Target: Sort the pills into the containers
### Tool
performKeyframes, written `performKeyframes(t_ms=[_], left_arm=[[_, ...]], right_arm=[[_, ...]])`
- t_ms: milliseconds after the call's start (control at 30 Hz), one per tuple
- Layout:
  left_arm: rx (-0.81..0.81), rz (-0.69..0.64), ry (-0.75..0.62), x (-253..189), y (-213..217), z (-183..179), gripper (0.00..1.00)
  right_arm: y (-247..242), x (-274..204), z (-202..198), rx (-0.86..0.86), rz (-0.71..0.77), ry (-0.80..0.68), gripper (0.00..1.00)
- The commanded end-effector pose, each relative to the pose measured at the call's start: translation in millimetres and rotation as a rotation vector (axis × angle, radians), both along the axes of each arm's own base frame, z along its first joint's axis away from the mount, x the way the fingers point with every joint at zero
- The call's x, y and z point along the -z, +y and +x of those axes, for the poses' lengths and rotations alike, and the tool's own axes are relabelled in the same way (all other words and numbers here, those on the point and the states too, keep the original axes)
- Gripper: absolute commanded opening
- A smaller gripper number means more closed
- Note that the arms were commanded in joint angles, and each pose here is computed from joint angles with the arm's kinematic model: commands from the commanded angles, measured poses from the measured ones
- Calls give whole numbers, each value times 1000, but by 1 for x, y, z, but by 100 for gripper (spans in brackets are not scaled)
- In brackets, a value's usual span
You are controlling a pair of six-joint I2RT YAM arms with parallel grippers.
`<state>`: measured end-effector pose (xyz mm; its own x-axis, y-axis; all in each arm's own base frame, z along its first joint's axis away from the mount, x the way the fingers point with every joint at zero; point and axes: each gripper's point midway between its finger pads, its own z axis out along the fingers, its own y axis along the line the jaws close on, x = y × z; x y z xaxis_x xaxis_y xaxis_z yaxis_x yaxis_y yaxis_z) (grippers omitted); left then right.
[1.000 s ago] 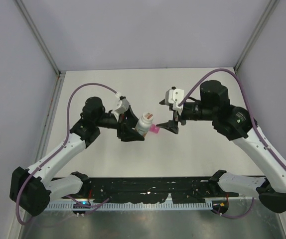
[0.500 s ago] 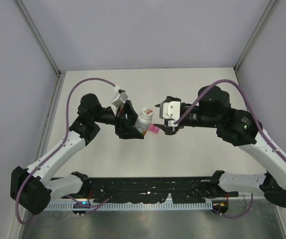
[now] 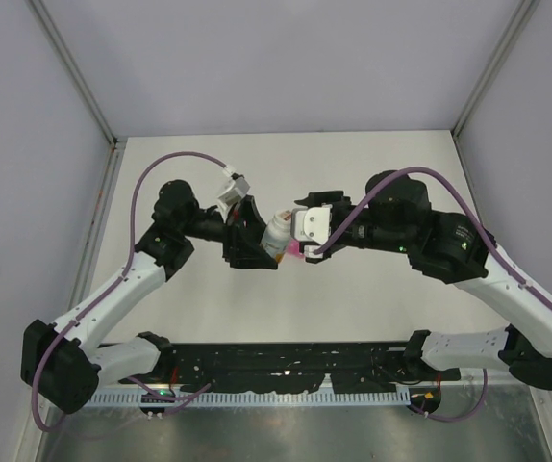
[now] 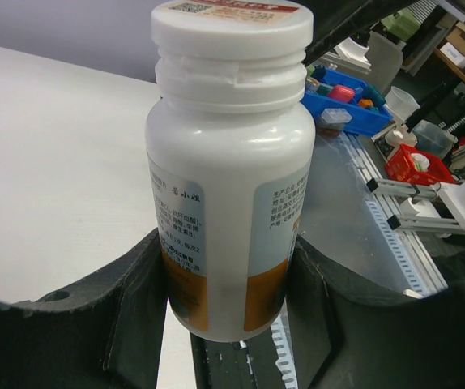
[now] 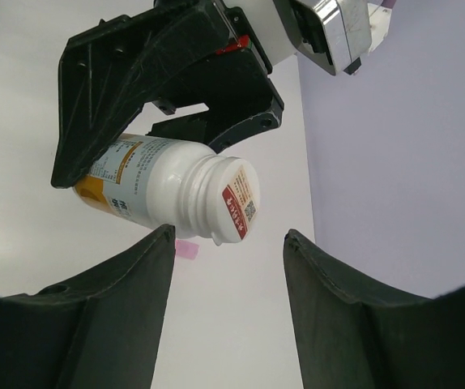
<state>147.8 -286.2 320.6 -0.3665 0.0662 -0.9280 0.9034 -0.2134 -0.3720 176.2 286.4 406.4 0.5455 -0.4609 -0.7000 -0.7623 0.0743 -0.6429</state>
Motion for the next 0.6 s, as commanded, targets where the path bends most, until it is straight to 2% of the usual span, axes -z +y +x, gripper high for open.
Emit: performKeyframes(t_ms=[0, 567], left_arm=[[4, -3, -25, -2, 2, -2, 0], [-22, 11, -12, 0, 1, 2, 0]], right_arm=[[1, -12, 7, 27, 8, -60, 60], [19, 6, 0, -14, -49, -45, 48]])
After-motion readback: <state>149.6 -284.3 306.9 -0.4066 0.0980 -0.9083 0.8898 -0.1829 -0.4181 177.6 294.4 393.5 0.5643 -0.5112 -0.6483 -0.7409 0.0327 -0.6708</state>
